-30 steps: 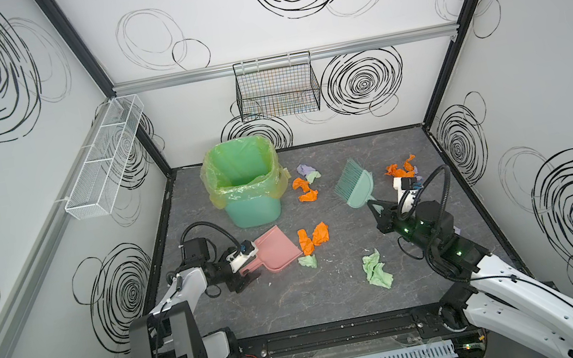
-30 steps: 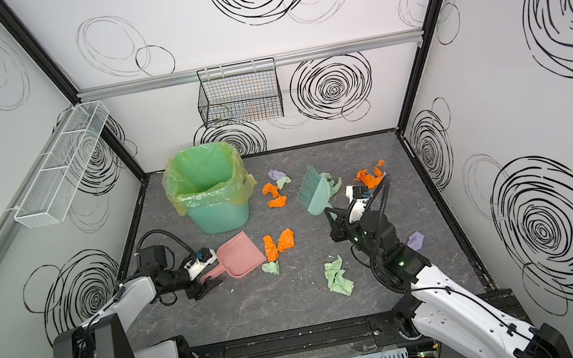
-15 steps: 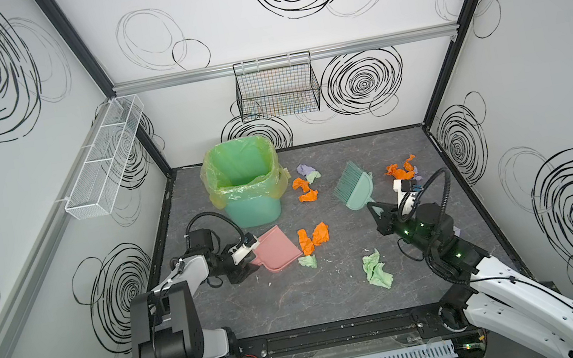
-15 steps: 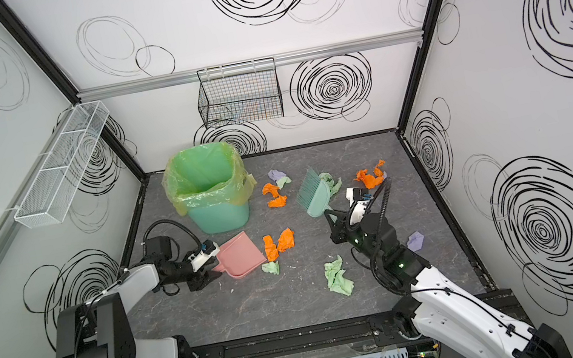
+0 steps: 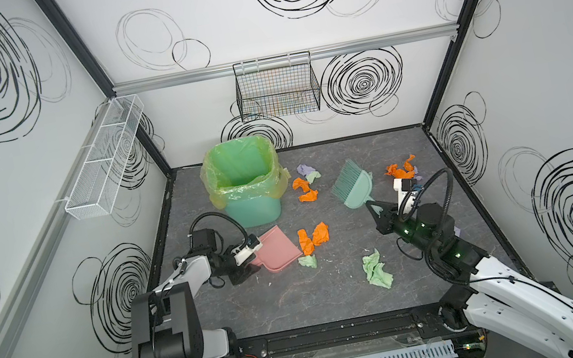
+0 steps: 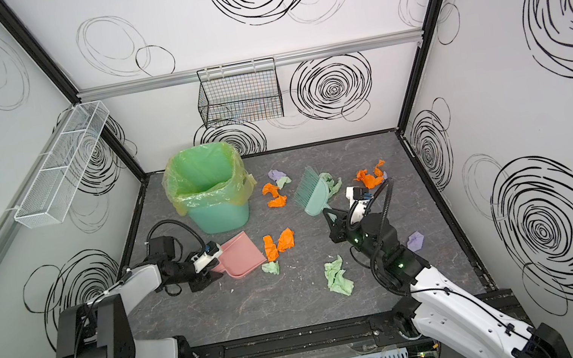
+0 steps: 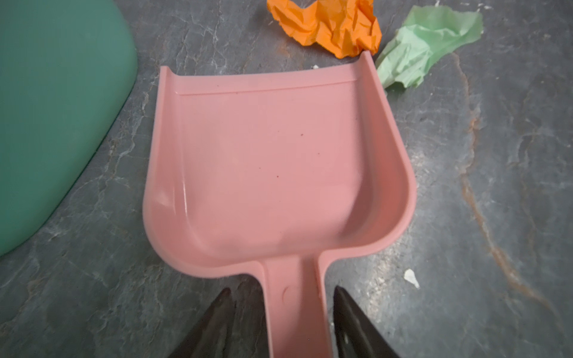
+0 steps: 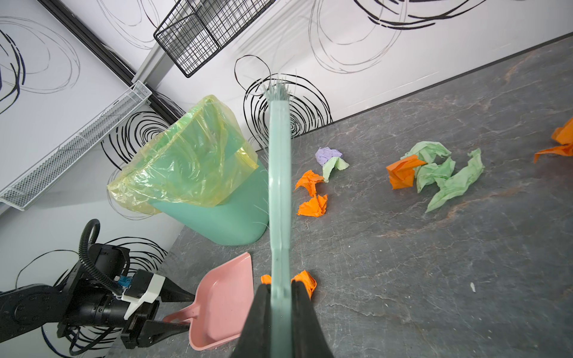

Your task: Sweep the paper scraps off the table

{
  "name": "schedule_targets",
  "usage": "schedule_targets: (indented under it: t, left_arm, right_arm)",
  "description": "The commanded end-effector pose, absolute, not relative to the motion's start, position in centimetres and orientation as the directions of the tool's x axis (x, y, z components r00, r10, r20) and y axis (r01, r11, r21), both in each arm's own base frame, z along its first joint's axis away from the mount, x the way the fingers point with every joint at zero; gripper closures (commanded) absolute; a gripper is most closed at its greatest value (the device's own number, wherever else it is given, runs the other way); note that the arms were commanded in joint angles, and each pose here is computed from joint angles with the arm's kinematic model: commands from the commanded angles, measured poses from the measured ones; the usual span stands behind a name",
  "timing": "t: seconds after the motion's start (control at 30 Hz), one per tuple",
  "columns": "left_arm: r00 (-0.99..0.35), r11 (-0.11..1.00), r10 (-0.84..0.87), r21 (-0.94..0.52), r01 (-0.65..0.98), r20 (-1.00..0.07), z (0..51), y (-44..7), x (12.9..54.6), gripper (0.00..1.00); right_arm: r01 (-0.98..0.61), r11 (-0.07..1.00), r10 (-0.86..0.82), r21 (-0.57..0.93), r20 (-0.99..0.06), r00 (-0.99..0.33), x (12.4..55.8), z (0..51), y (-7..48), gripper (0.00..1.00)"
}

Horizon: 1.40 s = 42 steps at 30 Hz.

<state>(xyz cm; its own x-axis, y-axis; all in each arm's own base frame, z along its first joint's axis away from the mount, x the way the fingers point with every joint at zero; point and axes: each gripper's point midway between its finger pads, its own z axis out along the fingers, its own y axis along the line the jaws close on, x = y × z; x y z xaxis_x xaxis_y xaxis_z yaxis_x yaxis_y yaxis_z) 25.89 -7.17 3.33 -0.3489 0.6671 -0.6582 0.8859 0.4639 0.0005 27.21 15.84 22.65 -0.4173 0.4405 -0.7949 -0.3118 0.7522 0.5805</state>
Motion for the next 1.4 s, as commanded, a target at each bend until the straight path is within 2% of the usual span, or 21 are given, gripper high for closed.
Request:
schedule_targets:
  t: [0.0, 0.27, 0.4, 0.5, 0.63, 0.7, 0.83, 0.93, 1.0, 1.03, 1.1, 1.23, 1.37]
  left_arm:
    - [-0.341, 0.444, 0.67, -0.013, 0.896, -0.659, 3.4, -7.5, 25.6, 0.48]
    - [-0.329, 0.448, 0.654, -0.001, 0.894, -0.682, 3.9, -7.3, 25.5, 0.66]
    - [-0.312, 0.457, 0.648, 0.027, 0.889, -0.695, 4.1, -7.2, 25.4, 0.75]
    - [-0.305, 0.463, 0.64, 0.038, 0.885, -0.705, 4.3, -7.1, 25.3, 0.86]
    - [-0.307, 0.475, 0.62, 0.034, 0.879, -0.722, 4.7, -6.9, 25.4, 0.89]
    - [-0.309, 0.476, 0.613, 0.028, 0.879, -0.727, 4.9, -6.8, 25.4, 0.89]
    - [-0.314, 0.477, 0.581, 0.001, 0.879, -0.751, 5.7, -6.5, 25.4, 0.93]
    - [-0.331, 0.479, 0.554, -0.033, 0.877, -0.764, 6.2, -6.1, 25.3, 0.96]
    - [-0.35, 0.481, 0.538, -0.062, 0.875, -0.767, 6.3, -5.8, 25.0, 0.96]
    - [-0.36, 0.484, 0.531, -0.074, 0.872, -0.767, 6.3, -5.5, 24.8, 1.0]
    - [-0.376, 0.491, 0.524, -0.09, 0.867, -0.764, 6.2, -4.9, 24.3, 1.0]
    - [-0.396, 0.515, 0.518, -0.093, 0.852, -0.758, 5.9, -3.6, 23.5, 1.0]
    - [-0.406, 0.522, 0.513, -0.101, 0.847, -0.756, 5.7, -2.8, 22.9, 1.0]
  right_arm:
    - [-0.328, 0.733, 0.466, 0.596, -0.791, -0.396, 27.4, 23.3, 15.9, 1.0]
    - [-0.314, 0.741, 0.469, 0.594, -0.791, -0.393, 28.1, 23.7, 15.9, 1.0]
    - [-0.286, 0.754, 0.461, 0.591, -0.787, -0.411, 29.8, 24.2, 16.5, 1.0]
    - [-0.25, 0.768, 0.448, 0.589, -0.773, -0.449, 31.9, 23.9, 17.3, 1.0]
    - [-0.228, 0.776, 0.437, 0.588, -0.763, -0.476, 35.0, 24.7, 18.7, 1.0]
    - [-0.193, 0.817, 0.388, 0.543, -0.766, -0.512, 37.3, 24.2, 18.9, 1.0]
    - [-0.219, 0.938, 0.093, 0.27, -0.802, -0.59, 43.3, 22.4, 19.7, 1.0]
    - [-0.293, 0.956, -0.162, 0.028, -0.78, -0.604, 47.6, 21.3, 20.4, 1.0]
    - [-0.286, 0.951, -0.274, -0.115, -0.741, -0.613, 50.1, 20.7, 20.1, 1.0]
    - [-0.272, 0.944, -0.322, -0.189, -0.719, -0.616, 51.3, 20.5, 19.9, 1.0]
    - [-0.29, 0.898, -0.44, -0.331, -0.667, -0.601, 52.9, 19.9, 20.3, 1.0]
    - [-0.262, 0.736, -0.643, -0.625, -0.523, -0.559, 54.2, 18.0, 20.9, 1.0]
    - [-0.296, 0.618, -0.745, -0.729, -0.422, -0.516, 55.0, 15.5, 22.7, 1.0]
